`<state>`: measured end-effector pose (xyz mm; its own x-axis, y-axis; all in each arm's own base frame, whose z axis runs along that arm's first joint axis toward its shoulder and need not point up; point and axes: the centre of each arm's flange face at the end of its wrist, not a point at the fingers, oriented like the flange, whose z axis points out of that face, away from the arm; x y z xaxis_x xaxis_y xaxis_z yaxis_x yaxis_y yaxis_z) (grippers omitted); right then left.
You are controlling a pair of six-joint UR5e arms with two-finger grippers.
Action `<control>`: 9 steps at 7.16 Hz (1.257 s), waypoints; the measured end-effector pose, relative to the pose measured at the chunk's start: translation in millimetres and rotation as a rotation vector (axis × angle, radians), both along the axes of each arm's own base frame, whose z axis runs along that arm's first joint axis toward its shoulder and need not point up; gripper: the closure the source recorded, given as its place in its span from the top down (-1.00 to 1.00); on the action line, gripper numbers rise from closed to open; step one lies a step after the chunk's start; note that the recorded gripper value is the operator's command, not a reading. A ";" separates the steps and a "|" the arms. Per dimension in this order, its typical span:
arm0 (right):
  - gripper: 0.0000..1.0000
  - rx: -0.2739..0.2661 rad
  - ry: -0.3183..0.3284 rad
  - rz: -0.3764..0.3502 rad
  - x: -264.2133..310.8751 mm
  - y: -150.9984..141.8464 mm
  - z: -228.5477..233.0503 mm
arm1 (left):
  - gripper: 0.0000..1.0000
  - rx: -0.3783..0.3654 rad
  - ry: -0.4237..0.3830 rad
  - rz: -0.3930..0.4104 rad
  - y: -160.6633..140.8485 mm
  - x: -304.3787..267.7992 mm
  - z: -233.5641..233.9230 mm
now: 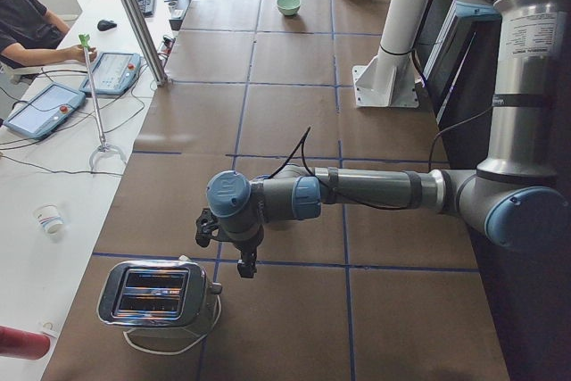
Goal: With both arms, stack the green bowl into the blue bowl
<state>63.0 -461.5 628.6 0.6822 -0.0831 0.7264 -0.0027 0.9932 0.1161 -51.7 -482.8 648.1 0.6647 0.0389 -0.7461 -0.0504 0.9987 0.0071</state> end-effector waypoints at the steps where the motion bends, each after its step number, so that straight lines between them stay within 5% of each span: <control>1: 1.00 0.007 0.000 0.002 0.0 -0.1 -4.7 | 1.00 -0.001 0.020 -0.031 -0.3 31.3 -6.8; 4: 1.00 0.000 -0.007 0.030 -0.2 0.8 -17.0 | 1.00 -0.044 0.086 -0.122 19.5 125.9 -12.4; 9: 1.00 -0.006 -0.005 0.035 0.0 1.7 -16.1 | 0.97 -0.067 0.083 -0.120 32.6 210.3 -11.5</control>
<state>63.0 -459.9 612.5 0.6810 -0.0552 0.7302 -0.0376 0.9932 0.1101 158.7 -450.1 636.6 0.5971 -0.0891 -0.7972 0.0678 0.9959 -0.0606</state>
